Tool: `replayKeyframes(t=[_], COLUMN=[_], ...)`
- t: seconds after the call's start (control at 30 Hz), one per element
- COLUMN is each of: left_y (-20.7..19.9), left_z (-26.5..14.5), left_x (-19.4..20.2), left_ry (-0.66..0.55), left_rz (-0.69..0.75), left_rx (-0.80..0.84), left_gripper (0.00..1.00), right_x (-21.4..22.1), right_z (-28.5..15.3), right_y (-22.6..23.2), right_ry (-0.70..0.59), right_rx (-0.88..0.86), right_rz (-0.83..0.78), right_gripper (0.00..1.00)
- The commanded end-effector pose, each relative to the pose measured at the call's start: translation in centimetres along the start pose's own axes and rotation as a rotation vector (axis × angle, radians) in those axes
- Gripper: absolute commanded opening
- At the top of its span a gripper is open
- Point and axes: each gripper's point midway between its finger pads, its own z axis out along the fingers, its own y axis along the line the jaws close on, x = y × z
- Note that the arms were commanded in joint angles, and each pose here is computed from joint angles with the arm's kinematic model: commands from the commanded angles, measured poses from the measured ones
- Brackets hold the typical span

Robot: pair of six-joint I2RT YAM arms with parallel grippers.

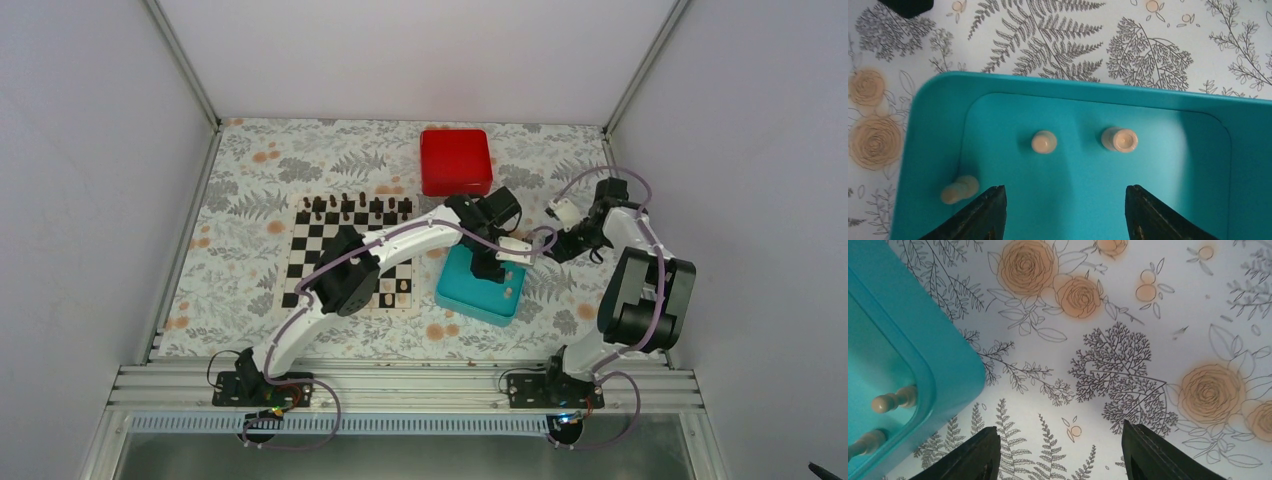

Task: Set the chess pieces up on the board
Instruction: Pick up the chess piece from the storage box.

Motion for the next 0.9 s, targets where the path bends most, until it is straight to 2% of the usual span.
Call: replayKeyframes(t=[0.0,0.53,0.87], left_y=[-0.1,1.0,0.9], left_z=[-1.9,0.2,1.3], left_x=[-2.2,-2.2,-2.1], left_ry=[-0.065,-0.098,-0.095], left_rz=[0.03,0.005,-0.001], left_rx=[-0.025,-0.067,-0.034], left_gripper=[0.59,0.55,0.52], right_x=[0.0,0.6,0.9], right_z=[0.7,0.9,0.6], right_y=[0.6,-0.6,-1.2], right_ry=[-0.037,-0.057,-0.06], right_rx=[-0.06,-0.057,-0.043], right_rz=[-0.004,0.033,0.043], right_gripper=[0.64,0.64,0.63])
